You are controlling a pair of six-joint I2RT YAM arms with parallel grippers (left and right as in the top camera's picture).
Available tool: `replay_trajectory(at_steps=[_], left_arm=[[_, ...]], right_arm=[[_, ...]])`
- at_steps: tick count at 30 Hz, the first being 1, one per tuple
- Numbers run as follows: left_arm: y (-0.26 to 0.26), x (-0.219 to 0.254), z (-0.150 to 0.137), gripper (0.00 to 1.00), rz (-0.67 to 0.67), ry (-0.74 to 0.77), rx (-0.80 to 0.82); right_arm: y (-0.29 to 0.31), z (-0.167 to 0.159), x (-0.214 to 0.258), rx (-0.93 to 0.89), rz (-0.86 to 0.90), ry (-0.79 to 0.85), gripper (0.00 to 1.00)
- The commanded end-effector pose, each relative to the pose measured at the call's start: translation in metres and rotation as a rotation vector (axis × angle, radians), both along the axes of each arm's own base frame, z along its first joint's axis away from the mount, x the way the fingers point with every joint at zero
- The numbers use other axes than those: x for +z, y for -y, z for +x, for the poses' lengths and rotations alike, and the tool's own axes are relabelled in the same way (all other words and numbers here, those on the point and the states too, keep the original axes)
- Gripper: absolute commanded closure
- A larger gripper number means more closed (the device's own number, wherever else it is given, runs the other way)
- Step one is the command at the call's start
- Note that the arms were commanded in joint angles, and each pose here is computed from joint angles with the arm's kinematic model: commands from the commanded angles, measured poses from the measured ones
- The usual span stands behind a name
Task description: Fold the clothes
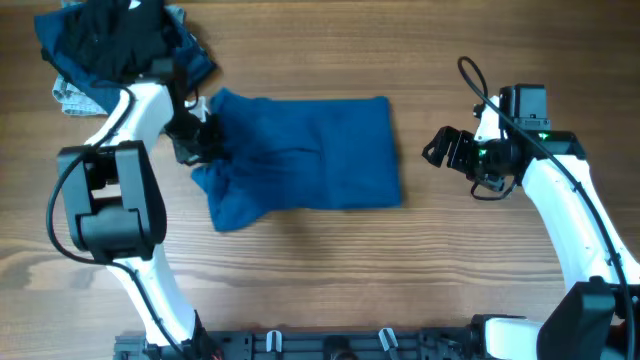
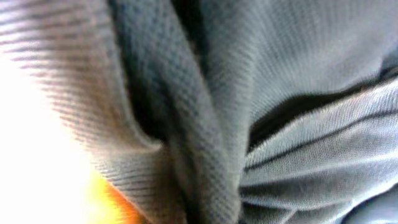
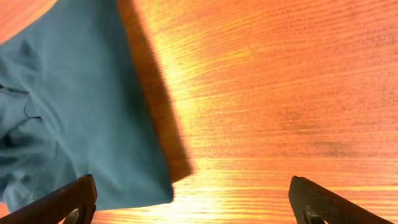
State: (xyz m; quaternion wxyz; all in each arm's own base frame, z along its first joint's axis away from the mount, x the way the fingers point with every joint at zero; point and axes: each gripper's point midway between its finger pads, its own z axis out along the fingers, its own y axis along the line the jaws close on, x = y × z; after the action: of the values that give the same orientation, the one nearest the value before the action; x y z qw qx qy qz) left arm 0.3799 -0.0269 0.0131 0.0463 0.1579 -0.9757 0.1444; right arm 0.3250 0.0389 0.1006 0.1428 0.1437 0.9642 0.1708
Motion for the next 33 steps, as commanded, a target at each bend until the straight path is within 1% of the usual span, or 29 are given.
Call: replay_trajectory(at_steps=[1, 5, 10, 13, 16, 20, 26, 30, 33], left_arm=[[-0.011, 0.016, 0.019, 0.96, 0.117, 0.044, -0.048], [0.008, 0.028, 0.020, 0.96, 0.116, 0.042, -0.094], [0.054, 0.042, 0.013, 0.96, 0.115, 0.044, -0.206], [0.074, 0.055, 0.013, 0.96, 0.169, 0.070, -0.218], [0.095, 0.071, 0.014, 0.96, 0.178, 0.113, -0.254], [0.129, 0.093, 0.013, 0.96, 0.170, 0.175, -0.302], [0.150, 0.123, 0.012, 0.96, 0.219, 0.233, -0.361], [0.165, 0.141, 0.015, 0.96, 0.210, 0.285, -0.375], [0.180, 0.143, 0.013, 0.96, 0.194, 0.300, -0.359]], right_arm=[[0.002, 0.011, 0.010, 0.012, -0.018, 0.062, 0.01], [0.003, 0.015, 0.010, 0.010, -0.022, 0.075, 0.01], [0.004, 0.015, 0.009, 0.008, -0.029, 0.074, 0.00], [0.004, 0.016, 0.009, 0.009, -0.030, 0.077, 0.01], [0.004, 0.017, 0.006, 0.009, -0.029, 0.084, 0.00], [0.004, 0.015, -0.011, 0.002, -0.027, 0.052, 0.00], [0.003, 0.016, -0.043, -0.016, -0.013, -0.033, 0.01], [-0.002, 0.014, -0.063, -0.006, -0.006, -0.089, 0.01], [-0.010, 0.012, -0.073, 0.001, -0.001, -0.119, 0.01]])
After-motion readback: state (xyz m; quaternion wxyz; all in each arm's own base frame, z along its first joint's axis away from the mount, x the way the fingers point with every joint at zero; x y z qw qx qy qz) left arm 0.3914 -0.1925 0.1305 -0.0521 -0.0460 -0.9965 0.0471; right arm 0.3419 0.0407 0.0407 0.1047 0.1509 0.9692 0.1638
